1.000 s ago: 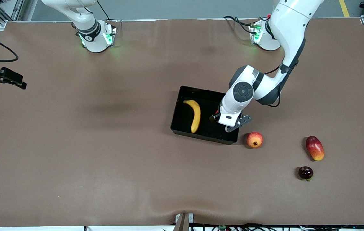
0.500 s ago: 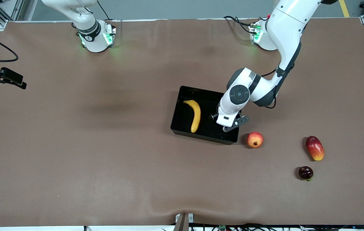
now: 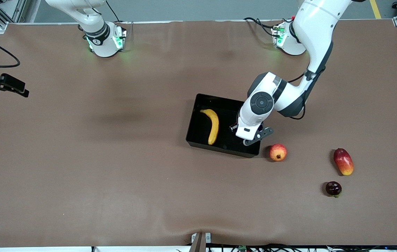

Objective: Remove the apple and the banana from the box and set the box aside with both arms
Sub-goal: 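Grasp the red-yellow apple with the left gripper and lift it, then carry the apple beside the mango and open the left gripper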

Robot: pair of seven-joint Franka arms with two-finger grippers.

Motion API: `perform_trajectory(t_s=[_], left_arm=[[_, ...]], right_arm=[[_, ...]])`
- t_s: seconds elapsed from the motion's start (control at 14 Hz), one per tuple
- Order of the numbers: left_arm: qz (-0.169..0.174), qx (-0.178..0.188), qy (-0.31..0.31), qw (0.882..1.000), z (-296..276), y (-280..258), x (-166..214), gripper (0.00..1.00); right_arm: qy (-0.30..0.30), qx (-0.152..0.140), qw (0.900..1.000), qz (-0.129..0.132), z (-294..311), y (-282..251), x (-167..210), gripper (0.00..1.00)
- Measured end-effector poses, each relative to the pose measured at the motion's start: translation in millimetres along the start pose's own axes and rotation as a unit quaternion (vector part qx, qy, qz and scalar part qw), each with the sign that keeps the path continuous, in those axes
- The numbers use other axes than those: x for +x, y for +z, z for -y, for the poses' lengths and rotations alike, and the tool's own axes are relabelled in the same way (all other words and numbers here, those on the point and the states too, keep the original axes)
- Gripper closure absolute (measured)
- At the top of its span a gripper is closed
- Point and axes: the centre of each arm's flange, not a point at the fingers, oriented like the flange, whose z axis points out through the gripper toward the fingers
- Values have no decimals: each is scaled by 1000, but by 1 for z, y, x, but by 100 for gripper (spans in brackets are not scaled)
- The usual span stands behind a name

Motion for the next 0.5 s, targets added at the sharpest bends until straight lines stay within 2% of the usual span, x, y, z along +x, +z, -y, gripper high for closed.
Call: perform_trajectory(t_s=[0.29,0.5], left_arm=[[-13,-1,-1,1000,-1,-95,11,29],[-22,-6,15,1000,28,-148,50,29]], right_arm=[[0,0,1000,0,0,0,0,0],[0,0,1000,0,0,0,0,0]])
